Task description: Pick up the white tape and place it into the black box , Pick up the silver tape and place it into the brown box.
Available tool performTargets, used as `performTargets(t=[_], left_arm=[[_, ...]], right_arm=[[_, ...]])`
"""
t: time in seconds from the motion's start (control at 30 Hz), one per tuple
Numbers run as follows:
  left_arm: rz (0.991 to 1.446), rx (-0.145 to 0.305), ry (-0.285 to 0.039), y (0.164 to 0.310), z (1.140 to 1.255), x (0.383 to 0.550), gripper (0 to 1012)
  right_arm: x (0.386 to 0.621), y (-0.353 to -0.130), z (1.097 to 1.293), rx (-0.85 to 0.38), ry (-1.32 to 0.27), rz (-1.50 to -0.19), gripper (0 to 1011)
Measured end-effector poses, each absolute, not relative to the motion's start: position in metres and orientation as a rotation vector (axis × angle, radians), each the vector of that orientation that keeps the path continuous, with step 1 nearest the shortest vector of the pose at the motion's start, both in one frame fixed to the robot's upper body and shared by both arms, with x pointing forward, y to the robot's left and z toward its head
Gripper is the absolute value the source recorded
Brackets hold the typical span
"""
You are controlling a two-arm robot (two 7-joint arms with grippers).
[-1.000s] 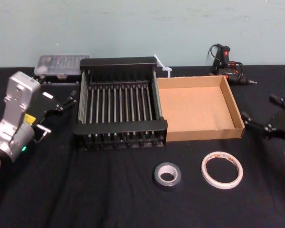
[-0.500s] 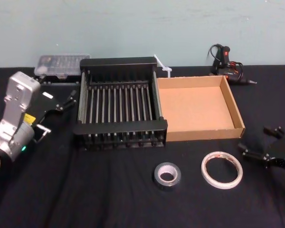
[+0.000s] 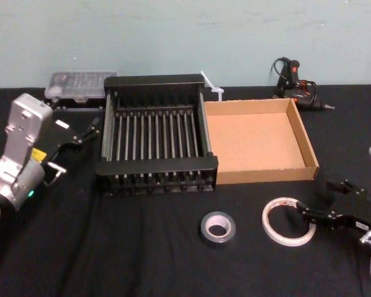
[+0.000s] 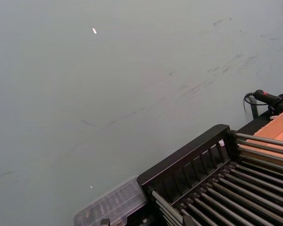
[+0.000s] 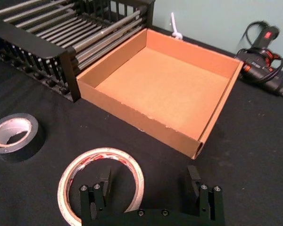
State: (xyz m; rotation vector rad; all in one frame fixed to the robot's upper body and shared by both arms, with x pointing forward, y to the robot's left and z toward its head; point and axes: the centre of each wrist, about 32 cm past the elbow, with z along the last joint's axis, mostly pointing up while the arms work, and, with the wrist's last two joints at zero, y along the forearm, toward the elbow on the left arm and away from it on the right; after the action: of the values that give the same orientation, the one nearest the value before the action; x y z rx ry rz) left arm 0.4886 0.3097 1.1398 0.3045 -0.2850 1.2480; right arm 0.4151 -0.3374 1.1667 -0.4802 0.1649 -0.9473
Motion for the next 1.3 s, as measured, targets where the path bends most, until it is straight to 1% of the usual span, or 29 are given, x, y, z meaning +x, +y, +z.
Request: performTargets(t=[0.53,0.87,1.3], left_arm=[[1.248,0.305,-0.285,0.310,1.140,0.489,1001],[1.248,0.304,-0.285,0.310,1.140,0.489,1001],[1.248,0.304,-0.285,0.310,1.140,0.489,1001]], right_arm=[[0.427,-0.331,1.154,-0.516,0.193,-0.928,1002],[0.432,-0.329,1.149,-0.527,0.199,-0.930,1002],[0.434,-0.331,1.149,-0.525,0.214,-0.937,1003]])
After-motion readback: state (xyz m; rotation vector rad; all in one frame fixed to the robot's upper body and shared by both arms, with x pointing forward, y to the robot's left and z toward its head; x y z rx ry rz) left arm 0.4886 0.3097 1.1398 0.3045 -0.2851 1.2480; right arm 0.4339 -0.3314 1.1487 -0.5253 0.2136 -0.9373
